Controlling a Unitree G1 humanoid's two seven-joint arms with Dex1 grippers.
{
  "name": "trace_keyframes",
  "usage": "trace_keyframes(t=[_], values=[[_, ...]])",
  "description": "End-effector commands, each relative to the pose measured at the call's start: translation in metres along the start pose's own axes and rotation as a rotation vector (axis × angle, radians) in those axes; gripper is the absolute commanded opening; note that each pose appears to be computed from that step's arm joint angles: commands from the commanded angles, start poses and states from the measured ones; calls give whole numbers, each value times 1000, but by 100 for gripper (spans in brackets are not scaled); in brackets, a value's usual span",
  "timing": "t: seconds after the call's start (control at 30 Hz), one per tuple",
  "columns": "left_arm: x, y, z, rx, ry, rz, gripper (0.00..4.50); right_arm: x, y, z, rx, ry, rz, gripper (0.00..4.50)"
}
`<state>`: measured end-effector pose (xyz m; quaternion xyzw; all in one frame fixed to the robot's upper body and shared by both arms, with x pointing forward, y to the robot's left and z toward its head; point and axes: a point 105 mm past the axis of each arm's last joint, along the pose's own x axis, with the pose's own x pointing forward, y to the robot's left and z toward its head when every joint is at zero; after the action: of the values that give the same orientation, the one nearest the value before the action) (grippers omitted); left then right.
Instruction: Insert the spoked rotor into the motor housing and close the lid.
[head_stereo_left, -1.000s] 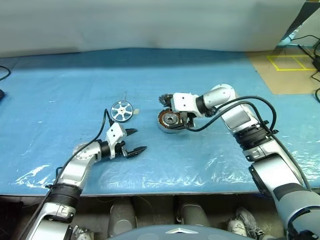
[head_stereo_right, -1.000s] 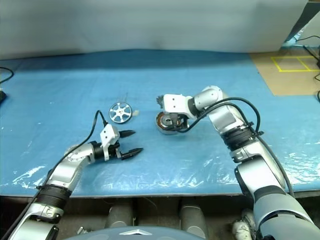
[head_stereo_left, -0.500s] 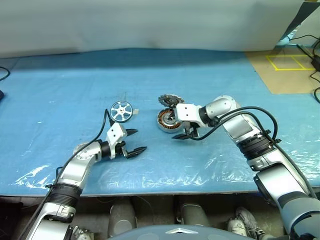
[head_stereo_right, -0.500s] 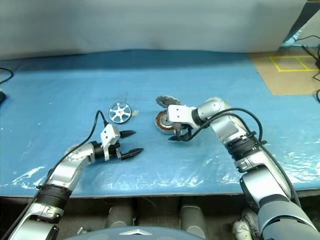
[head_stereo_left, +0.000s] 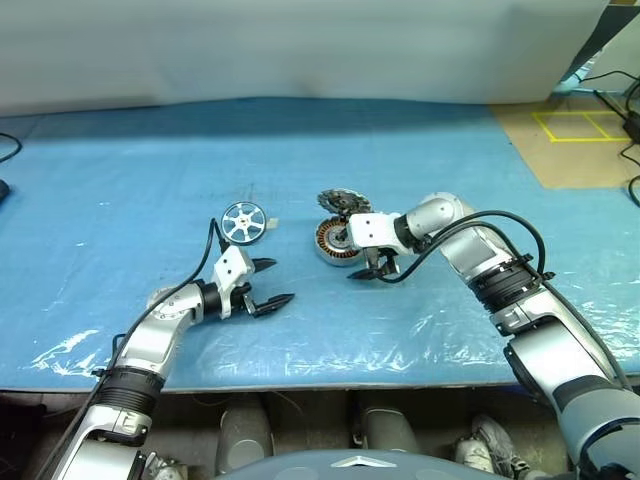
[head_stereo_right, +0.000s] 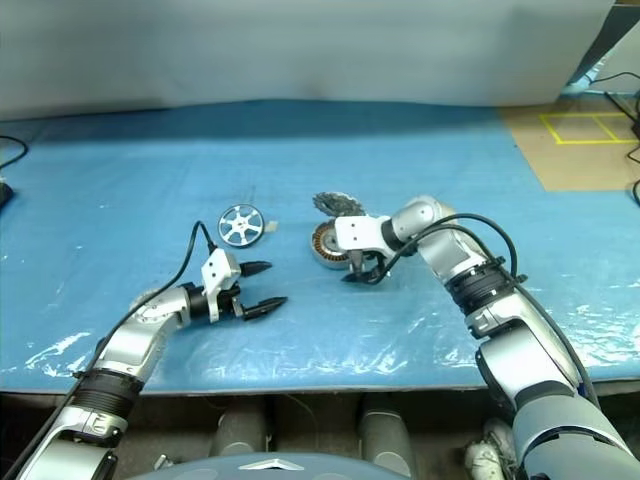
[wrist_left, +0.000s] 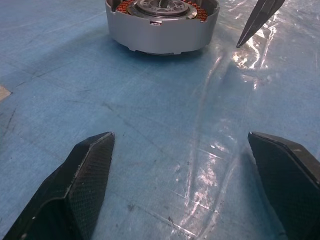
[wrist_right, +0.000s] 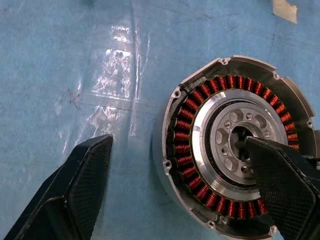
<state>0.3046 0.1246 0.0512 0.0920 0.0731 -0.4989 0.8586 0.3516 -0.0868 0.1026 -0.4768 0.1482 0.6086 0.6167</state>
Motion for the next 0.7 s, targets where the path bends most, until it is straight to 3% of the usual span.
trace_keyframes(t=[0.03, 0.13, 0.4, 0.7], values=[[2, 0, 3, 13, -6, 0, 450, -2, 6, -6, -91, 67, 77, 447], [3, 0, 3, 15, -9, 4, 450, 0, 11, -9, -122, 88, 123, 447], [1, -2, -1, 8, -10, 15, 450, 5, 9, -22, -135, 132, 129, 203], [-1, 1, -1, 14, -3, 21, 450, 0, 12, -15, -203, 117, 111, 196]])
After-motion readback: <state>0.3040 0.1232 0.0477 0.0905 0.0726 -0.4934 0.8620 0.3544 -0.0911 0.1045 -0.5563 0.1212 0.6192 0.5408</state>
